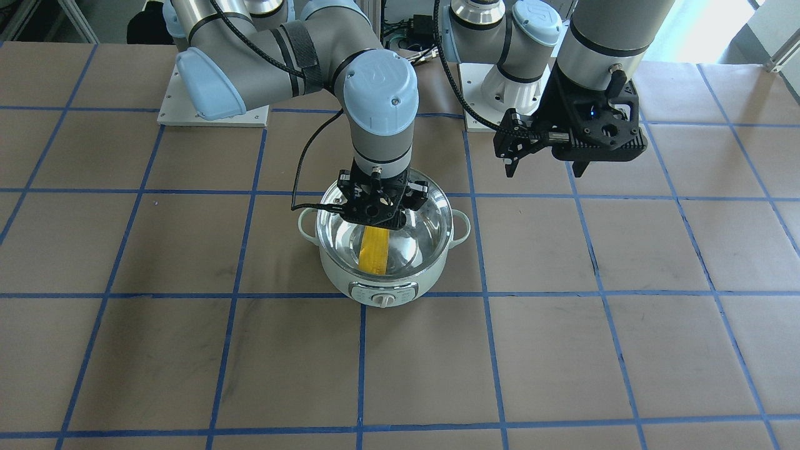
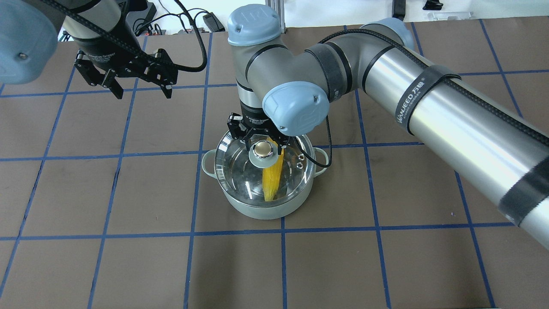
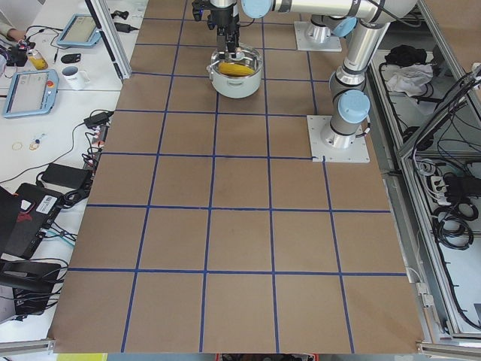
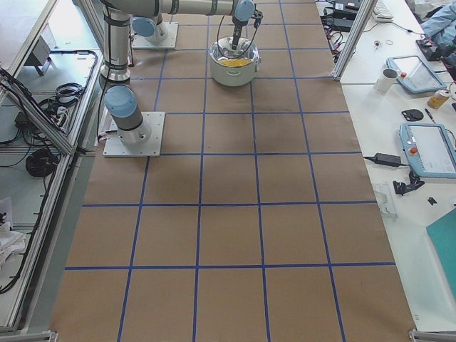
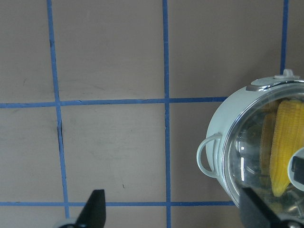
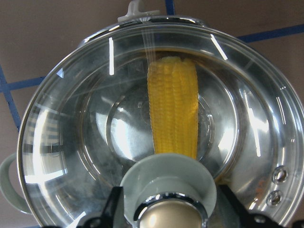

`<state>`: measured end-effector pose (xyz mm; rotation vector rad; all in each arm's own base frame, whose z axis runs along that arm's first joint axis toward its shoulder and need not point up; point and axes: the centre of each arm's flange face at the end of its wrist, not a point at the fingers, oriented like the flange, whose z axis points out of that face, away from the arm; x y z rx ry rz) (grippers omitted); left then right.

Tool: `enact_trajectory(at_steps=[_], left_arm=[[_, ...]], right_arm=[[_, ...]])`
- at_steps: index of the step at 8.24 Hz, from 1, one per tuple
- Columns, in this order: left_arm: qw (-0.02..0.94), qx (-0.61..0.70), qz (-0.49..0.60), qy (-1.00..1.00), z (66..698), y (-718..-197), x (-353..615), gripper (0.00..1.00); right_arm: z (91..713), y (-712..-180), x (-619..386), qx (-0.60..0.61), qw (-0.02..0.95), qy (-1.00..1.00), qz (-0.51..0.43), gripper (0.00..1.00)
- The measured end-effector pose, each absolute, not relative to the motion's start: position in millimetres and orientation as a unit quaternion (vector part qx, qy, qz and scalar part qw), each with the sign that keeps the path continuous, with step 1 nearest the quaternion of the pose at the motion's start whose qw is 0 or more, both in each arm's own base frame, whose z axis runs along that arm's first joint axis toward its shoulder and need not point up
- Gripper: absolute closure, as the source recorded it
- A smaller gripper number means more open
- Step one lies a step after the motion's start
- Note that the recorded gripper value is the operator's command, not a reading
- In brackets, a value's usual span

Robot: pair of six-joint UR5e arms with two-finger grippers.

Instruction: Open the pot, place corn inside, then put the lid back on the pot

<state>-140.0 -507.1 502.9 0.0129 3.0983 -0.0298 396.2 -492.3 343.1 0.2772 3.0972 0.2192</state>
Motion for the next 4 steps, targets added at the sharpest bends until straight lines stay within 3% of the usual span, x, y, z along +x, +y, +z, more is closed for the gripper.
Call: enact_trajectory(at_steps=[4], left_arm=[[0.022, 0.004, -0.01, 1.0, 503.0, -507.1, -140.0, 0.0]], right_arm=[[345.9, -491.9, 395.7, 0.092, 0.014, 0.993, 0.069, 0.0]])
